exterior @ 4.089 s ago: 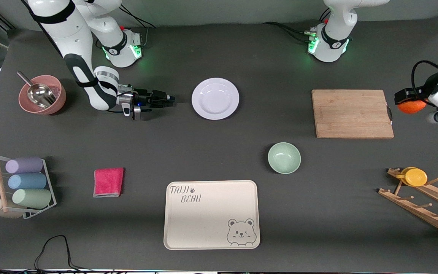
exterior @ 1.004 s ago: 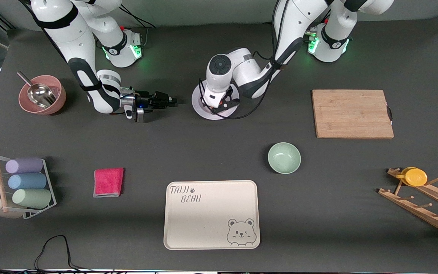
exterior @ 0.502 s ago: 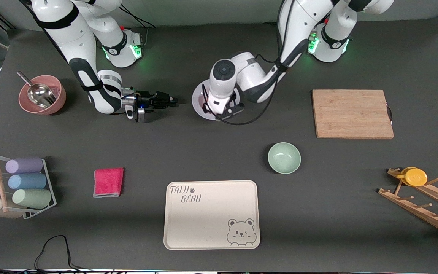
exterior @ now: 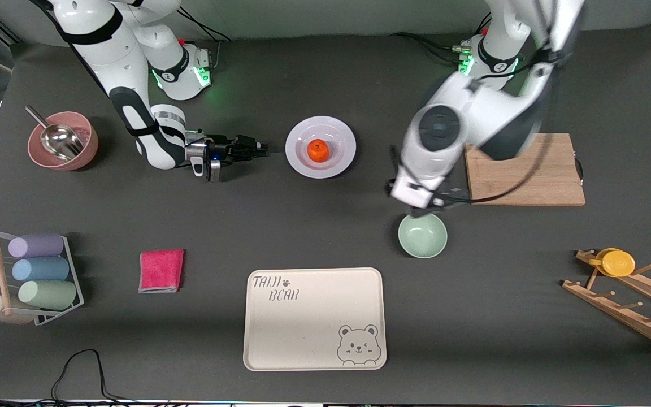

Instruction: Place orange and plate with both arms

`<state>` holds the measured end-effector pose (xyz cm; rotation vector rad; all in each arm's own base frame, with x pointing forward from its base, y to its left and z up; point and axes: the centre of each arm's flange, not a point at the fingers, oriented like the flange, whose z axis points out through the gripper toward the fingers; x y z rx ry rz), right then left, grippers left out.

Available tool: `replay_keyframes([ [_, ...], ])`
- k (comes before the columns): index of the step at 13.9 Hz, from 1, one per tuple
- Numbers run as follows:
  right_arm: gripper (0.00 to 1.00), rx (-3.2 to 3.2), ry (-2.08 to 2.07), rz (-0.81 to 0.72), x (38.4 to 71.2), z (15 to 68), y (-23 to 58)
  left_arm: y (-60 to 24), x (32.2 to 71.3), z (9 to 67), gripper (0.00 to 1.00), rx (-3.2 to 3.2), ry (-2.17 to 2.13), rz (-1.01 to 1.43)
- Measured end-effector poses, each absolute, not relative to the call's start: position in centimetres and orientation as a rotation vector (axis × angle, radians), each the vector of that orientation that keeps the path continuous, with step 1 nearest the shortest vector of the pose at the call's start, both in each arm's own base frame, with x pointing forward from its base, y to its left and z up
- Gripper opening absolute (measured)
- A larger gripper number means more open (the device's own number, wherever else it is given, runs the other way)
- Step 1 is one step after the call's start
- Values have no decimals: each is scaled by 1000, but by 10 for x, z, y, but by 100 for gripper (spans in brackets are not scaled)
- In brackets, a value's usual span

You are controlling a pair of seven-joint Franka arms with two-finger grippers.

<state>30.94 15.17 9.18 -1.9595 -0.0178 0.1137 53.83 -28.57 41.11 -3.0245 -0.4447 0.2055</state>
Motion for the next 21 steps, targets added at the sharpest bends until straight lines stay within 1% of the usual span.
replay_keyframes([
  [2, 43, -1956, -19, 109, 310, 92, 161, -203, 560, 444, 100, -3070, -374, 232],
  [3, 43, -1953, -24, 105, 311, 92, 167, -164, 565, 458, 100, -3076, -330, 236],
  [5, 43, -1948, -38, 101, 313, 93, 179, -102, 566, 484, 100, -3087, -266, 238],
  [8, 43, -1940, -45, 88, 318, 91, 197, -40, 563, 509, 100, -3101, -207, 207],
  [11, 43, -1921, -47, 83, 320, 90, 217, -9, 562, 520, 100, -3112, -208, 207],
  [15, 43, -1912, -59, 84, 324, 86, 231, -11, 562, 543, 100, -3116, -202, 199],
  [16, 37, -1912, -60, 83, 325, 85, 232, -13, 563, 546, 100, -3117, -196, 194],
  [17, 37, -1912, -60, 84, 325, 84, 233, -15, 563, 548, 100, -3117, -191, 194],
  [18, 30, -1912, -59, 84, 326, 84, 233, -16, 564, 549, 100, -3117, -188, 195],
  [19, 19, -1912, -60, 84, 326, 84, 233, -16, 565, 549, 100, -3117, -186, 195],
  [20, 11, -1912, -59, 84, 326, 84, 233, -16, 565, 548, 100, -3117, -186, 197],
  [21, 10, -1911, -58, 85, 326, 84, 233, -16, 565, 547, 100, -3116, -188, 203],
])
